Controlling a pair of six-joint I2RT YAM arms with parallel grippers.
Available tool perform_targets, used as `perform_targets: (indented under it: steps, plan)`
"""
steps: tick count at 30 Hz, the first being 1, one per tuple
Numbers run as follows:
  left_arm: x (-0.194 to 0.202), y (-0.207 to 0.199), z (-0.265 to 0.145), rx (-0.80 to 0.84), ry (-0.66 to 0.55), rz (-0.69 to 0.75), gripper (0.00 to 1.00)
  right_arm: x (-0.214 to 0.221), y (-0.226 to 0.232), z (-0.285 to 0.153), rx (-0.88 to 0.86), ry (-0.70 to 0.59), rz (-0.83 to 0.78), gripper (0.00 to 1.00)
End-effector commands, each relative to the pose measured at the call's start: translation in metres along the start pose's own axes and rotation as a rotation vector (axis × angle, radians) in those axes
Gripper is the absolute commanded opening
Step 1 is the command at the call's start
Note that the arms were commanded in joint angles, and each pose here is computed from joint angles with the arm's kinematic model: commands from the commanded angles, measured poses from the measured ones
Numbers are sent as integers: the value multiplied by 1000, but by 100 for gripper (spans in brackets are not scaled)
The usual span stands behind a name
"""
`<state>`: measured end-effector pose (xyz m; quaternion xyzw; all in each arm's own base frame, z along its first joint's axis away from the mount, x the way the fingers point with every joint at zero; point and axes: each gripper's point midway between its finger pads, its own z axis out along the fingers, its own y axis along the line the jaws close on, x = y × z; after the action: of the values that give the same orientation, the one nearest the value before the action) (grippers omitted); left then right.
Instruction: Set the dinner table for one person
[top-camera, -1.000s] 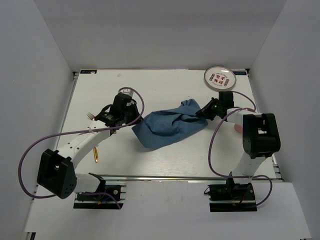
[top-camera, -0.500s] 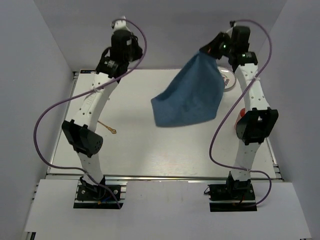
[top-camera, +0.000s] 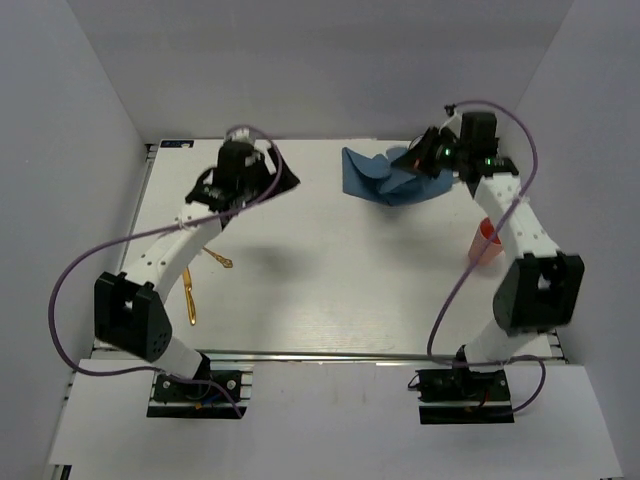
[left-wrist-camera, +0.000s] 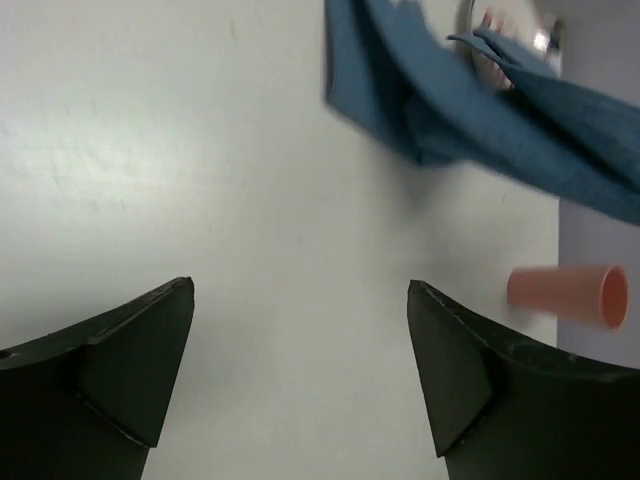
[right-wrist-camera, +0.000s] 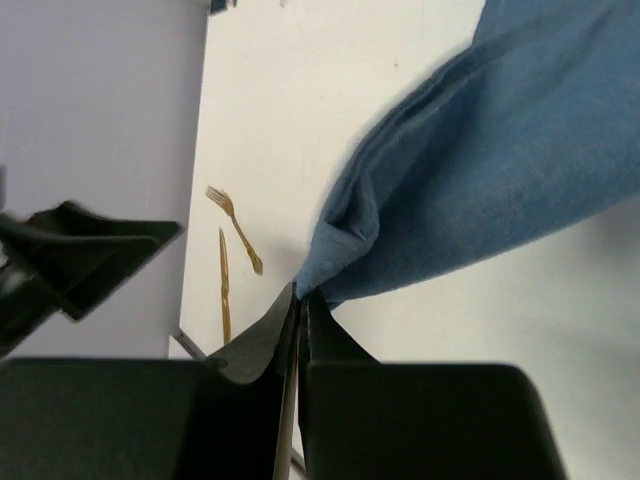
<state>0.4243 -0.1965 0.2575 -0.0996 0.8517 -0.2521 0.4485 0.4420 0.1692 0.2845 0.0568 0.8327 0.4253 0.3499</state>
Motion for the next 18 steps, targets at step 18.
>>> perform_targets:
  steps: [18]
  plan:
    - [190,-9,32,127,355,-449,98,260,-118,-99,143,-82,164,0]
